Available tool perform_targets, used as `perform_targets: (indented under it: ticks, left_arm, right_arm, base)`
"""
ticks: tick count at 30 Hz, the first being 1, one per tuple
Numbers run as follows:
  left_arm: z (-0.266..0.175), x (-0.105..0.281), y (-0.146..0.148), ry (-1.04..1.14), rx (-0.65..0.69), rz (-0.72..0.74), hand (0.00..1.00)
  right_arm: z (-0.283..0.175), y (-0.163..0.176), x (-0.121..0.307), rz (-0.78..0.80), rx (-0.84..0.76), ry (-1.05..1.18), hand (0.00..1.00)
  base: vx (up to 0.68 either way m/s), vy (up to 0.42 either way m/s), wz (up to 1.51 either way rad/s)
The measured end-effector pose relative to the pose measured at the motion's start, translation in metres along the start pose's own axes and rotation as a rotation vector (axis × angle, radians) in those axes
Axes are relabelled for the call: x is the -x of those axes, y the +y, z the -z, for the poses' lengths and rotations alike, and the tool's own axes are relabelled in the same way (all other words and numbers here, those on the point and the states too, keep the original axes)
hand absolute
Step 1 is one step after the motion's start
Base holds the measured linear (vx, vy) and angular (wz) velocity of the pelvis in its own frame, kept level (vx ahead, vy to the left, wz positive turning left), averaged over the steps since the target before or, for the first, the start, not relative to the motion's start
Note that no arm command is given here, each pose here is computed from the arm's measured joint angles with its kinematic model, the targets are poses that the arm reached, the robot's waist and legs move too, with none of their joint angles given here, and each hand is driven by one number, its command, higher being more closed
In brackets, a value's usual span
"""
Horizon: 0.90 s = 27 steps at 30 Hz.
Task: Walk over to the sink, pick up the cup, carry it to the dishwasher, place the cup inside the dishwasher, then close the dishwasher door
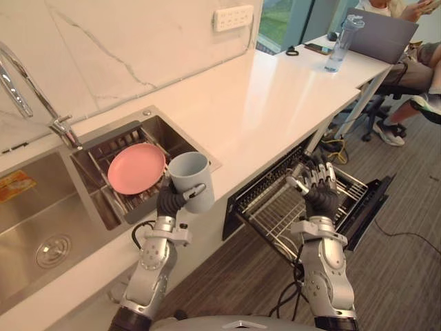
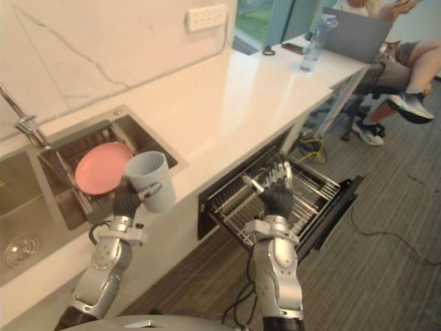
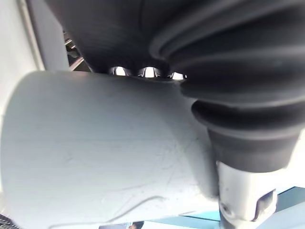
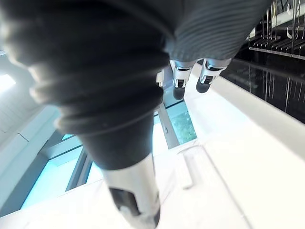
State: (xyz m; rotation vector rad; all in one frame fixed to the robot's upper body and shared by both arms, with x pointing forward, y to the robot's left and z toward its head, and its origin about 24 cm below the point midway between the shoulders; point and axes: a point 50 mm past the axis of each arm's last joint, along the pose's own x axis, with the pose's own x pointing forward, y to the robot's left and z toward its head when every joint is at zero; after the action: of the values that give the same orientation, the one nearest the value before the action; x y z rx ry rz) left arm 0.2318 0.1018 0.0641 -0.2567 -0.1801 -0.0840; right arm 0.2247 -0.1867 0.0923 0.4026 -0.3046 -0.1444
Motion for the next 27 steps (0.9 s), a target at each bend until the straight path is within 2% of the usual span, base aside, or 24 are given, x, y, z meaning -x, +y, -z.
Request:
perform_targets:
  ticks: [4,8,17,27]
  left_arm:
    - [-0.011,-0.010,-0.005,-0.074,0.008,0.006,1.00]
    - [-0.025,-0.023,-0.017,-0.150,0.021,0.043,1.00]
    - [-0.031,-0.038,-0.048,-0.205,-0.020,0.078,1.00]
    - [-0.026,-0.040,-0.046,-0.276,-0.280,-0.107,1.00]
  right_arm:
    - [-0.003,0.026,-0.008,-0.211,-0.180,-0.027,0.00]
    - [-0.003,0.041,-0.011,-0.320,-0.265,-0.026,0.00]
    - [-0.003,0.065,-0.021,-0.452,-0.267,0.025,0.00]
    - [-0.009,0.081,-0.028,-0.511,-0.254,0.028,0.00]
  base:
    - [-0.04,0.007,-0.08]
    - [-0.03,0.008,-0.05]
    - [-0.03,0.004,-0.23]
    - [-0.02,0.000,-0.04]
